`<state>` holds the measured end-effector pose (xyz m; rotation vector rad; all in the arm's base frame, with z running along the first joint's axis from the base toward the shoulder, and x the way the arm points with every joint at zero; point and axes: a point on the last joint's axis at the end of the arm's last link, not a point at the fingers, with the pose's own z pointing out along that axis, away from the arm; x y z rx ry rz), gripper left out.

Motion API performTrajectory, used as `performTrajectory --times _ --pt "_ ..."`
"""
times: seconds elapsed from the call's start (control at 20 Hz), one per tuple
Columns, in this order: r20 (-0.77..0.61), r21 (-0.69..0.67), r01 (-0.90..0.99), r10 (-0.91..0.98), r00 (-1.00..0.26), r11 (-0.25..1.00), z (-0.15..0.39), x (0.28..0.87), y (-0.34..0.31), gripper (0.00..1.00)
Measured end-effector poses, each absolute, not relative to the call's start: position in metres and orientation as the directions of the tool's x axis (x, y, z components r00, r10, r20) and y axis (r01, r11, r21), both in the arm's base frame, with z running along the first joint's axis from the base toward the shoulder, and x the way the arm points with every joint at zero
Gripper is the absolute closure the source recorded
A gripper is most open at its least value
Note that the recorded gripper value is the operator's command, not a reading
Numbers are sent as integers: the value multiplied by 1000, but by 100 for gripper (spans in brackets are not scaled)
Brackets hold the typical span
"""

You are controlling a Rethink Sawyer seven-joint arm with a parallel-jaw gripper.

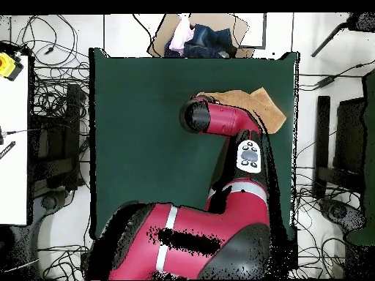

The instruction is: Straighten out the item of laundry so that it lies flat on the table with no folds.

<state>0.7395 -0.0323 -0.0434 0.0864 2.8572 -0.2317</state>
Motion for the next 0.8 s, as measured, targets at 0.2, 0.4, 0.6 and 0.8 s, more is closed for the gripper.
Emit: performTrajectory --times 0.2,0.4,0.6,0.8 --pt "-281 -151 80 35 -959 985 -44 744 -32 100" --pt "-294 -155 72 24 -956 985 -47 752 -29 0" --pt "-298 -156 67 18 -954 986 -47 755 -25 0" --pt "-292 -155 66 18 -956 986 -46 756 -25 0"
